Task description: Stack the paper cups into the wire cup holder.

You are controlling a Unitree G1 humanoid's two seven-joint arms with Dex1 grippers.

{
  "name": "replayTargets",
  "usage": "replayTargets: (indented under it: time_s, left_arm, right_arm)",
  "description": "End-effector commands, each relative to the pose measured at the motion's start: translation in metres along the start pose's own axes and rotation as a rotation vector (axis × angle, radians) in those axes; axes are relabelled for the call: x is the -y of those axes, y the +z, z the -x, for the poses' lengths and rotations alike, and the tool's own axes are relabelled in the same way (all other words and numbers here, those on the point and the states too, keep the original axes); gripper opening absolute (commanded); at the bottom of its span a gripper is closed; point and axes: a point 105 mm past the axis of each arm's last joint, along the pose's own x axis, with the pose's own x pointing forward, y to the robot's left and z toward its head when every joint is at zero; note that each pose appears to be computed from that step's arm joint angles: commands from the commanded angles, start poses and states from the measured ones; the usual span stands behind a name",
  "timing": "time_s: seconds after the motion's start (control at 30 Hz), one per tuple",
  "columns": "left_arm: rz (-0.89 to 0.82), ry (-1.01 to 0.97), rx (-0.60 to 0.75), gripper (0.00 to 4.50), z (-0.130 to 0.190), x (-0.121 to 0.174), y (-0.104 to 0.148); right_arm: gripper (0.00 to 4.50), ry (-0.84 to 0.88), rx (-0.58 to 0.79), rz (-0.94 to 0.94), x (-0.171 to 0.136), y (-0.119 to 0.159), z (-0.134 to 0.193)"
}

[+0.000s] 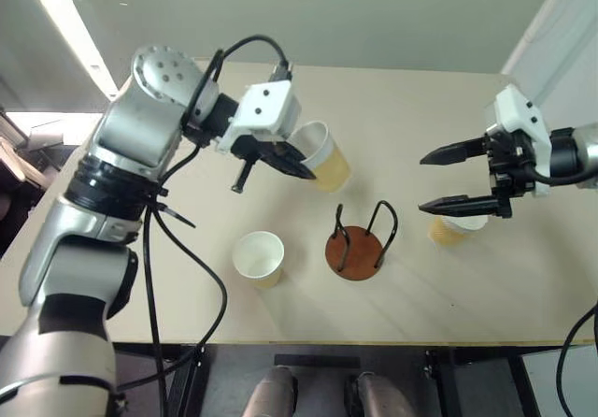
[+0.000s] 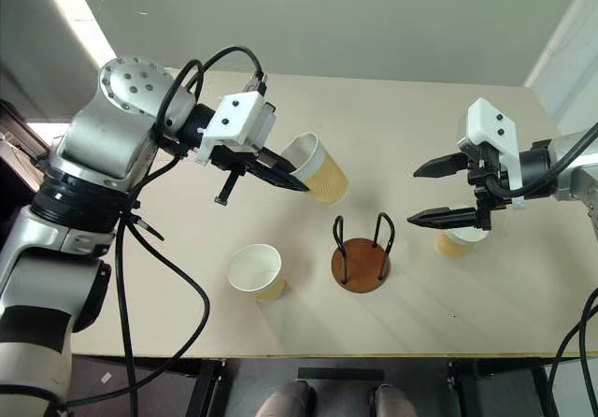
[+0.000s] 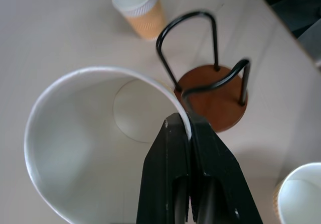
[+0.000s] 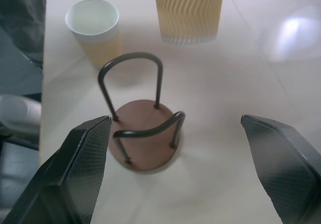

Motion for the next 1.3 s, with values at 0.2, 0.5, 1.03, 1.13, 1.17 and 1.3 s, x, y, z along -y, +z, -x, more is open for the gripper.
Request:
replayTargets:
  time_s: [0.2,0.5,1.03,1.13,1.17,1.3]
  left_arm:
    - [-0.102,-0.142,0.069,0.01,-0.012,0.003,0.043]
    - [-0.093,-0.257,0.053,0.01,-0.028,0.017,0.036]
    - [-0.172,-0.27,-0.048,0.2,-0.052,0.012,0.008]
    - [-0.185,-0.264,-0.038,0.91,-0.055,0.01,0.011]
    - [-0.19,-0.258,-0.024,1.19,-0.056,0.009,0.014]
    - [-0.17,-0.244,0.031,2.53,-0.056,0.007,0.024]
  right_arm:
    - [4.31,-0.042,-0.028,0.032,-0.011,0.006,0.025]
    - [4.31,-0.072,-0.02,0.007,-0.015,0.002,0.025]
    - [4.31,-0.085,-0.01,0.003,-0.014,0.001,0.017]
    - [4.31,-0.093,-0.014,0.005,-0.014,0.001,0.019]
    - [4.31,-0.097,-0.016,0.004,-0.014,0.001,0.019]
    - [4.31,-0.108,-0.022,0.002,-0.012,0.0,0.02]
